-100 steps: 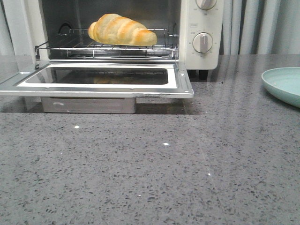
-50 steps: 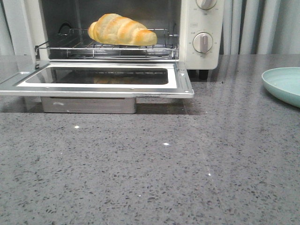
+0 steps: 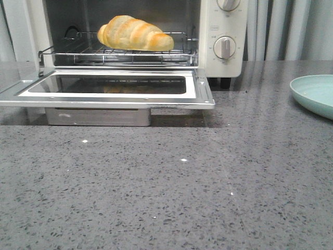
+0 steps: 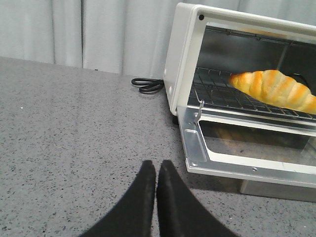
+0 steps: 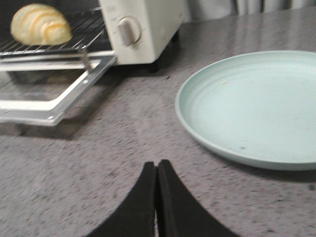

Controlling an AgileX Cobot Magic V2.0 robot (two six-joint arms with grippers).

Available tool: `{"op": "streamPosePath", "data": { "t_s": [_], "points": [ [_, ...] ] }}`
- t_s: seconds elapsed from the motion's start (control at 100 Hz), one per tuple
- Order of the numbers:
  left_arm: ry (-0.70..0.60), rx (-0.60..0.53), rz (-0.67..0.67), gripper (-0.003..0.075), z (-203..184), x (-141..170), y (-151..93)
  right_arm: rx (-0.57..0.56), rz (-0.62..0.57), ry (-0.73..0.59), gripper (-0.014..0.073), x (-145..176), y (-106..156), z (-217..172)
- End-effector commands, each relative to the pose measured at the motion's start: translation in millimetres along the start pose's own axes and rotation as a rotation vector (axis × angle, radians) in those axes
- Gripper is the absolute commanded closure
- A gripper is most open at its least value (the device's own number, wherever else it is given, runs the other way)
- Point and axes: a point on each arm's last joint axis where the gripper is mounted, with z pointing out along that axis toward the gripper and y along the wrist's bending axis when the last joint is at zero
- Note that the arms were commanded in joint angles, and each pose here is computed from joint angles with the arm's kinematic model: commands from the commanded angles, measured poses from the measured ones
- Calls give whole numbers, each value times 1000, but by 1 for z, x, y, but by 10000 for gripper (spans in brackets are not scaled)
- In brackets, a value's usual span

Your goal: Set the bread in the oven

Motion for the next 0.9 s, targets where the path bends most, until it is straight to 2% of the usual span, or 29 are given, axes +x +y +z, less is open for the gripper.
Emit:
{"op": "streamPosePath", "data": {
  "t_s": [0.0, 0.28, 0.48, 0.89],
  "points": [
    [-79, 1, -12, 742, -1, -14, -1, 45, -4, -133, 670, -15, -2, -4],
    [-79, 1, -12, 741, -1, -14, -1, 197, -69, -162, 670, -13, -11, -17],
    [-75, 19, -11, 741, -1, -13, -2, 217, -196, -208, 670, -15, -11, -24],
    [-75, 19, -11, 741, -1, -13, -2, 219, -179, -152, 670, 21, -17, -17]
  ]
}}
